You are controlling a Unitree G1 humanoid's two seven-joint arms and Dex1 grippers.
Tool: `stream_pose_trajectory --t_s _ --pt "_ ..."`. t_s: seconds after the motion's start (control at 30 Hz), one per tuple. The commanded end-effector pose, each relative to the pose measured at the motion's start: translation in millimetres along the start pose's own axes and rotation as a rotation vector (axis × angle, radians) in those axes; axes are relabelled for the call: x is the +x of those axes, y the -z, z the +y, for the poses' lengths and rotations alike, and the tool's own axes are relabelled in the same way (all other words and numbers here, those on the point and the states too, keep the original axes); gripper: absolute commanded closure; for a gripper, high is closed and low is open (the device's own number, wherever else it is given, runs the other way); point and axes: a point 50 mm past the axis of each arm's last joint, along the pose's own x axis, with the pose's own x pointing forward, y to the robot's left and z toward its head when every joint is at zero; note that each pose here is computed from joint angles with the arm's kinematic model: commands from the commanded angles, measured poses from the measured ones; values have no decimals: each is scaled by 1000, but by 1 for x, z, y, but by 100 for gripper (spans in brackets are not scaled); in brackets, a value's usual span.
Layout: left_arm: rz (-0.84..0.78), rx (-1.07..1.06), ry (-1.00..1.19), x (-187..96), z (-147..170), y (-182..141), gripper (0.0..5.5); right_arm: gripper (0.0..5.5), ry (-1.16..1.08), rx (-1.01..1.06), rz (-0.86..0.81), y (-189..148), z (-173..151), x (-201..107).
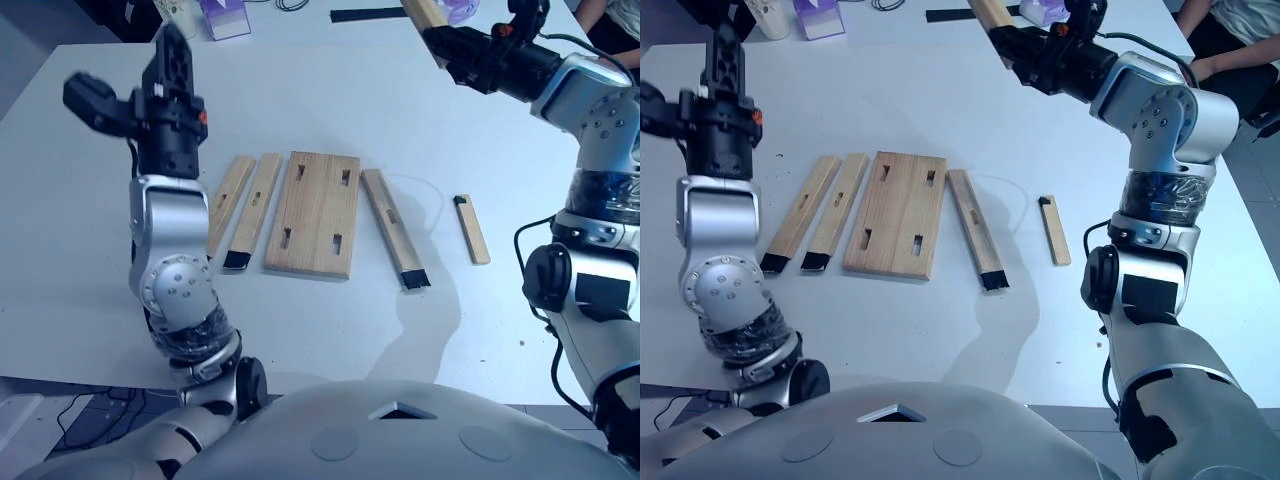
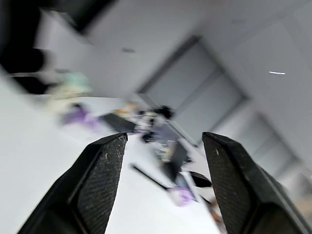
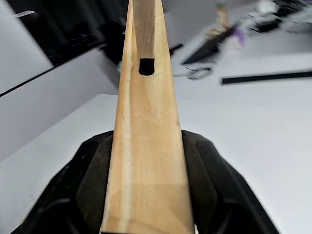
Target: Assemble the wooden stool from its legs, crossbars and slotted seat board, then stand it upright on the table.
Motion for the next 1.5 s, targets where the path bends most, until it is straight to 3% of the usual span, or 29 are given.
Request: stream_pose_trajectory --t_s 0.03,0.37,0.53,0.83,1.5 --pt "83 -25 151 8 -11 -5 264 344 -40 76 -45 12 -1 -9" --pt "409 -231 636 34 -34 -12 264 344 -329 89 -217 1 18 -39" --pt "474 -297 829 32 -52 -16 200 344 -530 3 -208 -20 26 -34" --pt "531 -333 930 37 -63 -14 199 344 -791 -86 -166 -32 60 -31" --pt "540 -261 1059 27 -66 -14 199 344 -879 -112 1 -15 56 -31"
